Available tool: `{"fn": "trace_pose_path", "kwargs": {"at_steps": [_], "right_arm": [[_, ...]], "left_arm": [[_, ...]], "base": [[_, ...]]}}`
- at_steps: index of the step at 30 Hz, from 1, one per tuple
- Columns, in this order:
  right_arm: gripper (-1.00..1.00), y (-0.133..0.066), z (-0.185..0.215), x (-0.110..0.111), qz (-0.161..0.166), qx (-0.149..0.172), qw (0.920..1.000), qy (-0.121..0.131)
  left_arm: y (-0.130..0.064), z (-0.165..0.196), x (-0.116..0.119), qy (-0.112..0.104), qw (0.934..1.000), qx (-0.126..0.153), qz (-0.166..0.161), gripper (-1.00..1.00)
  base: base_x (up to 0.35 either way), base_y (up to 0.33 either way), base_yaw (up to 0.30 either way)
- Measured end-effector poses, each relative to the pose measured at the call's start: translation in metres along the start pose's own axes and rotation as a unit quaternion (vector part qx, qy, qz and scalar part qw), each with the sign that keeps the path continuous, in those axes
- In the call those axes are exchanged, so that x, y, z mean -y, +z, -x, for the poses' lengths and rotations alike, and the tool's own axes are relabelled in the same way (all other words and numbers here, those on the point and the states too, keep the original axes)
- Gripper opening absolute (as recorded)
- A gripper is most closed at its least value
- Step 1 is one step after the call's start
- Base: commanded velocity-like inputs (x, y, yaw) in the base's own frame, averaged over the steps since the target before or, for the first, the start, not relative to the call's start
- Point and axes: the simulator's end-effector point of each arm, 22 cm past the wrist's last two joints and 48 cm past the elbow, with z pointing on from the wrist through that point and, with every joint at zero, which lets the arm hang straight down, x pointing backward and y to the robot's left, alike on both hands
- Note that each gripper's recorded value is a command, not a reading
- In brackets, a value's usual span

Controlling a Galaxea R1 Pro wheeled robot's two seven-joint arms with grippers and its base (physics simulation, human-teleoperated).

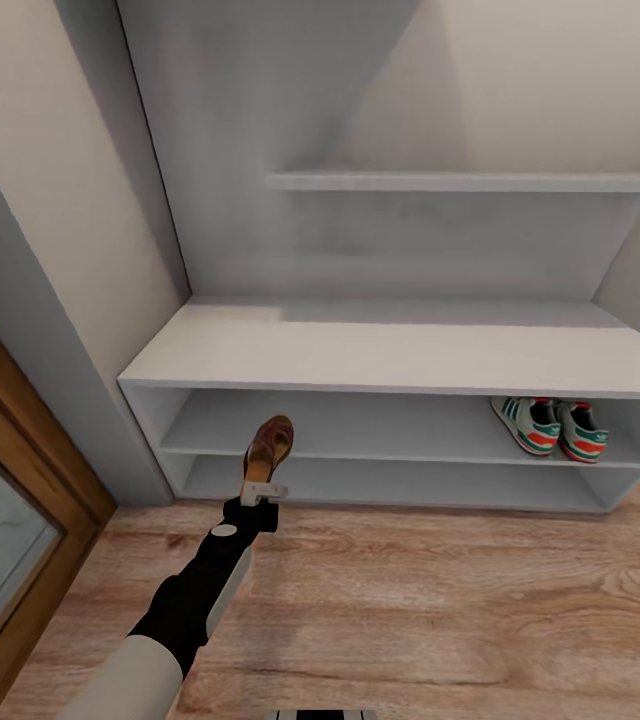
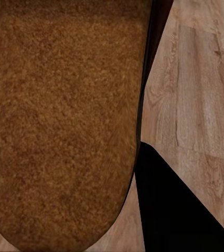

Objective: Pick up the two gym shoes and the two sandals from the corridor floor and place them onto the hallstand (shoe rack) in the corridor, making sure they are on the rack and not on the floor. Arrange them so the two gym shoes are next to each other and the two sandals are next to each other.

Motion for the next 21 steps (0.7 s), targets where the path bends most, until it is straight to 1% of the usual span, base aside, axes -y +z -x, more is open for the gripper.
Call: {"fn": "trace_pose_path", "kwargs": {"at_steps": [21], "right_arm": [[-1.00,-0.0004,0.0021,0.0022,-0.003,0.002,1.0000,0.000]], "left_arm": [[0.0001,-0.0006,0.0001,0.000,1.0000,-0.001,0.000,-1.00]], "base": [[0.006,-0.004,0.000]]}}
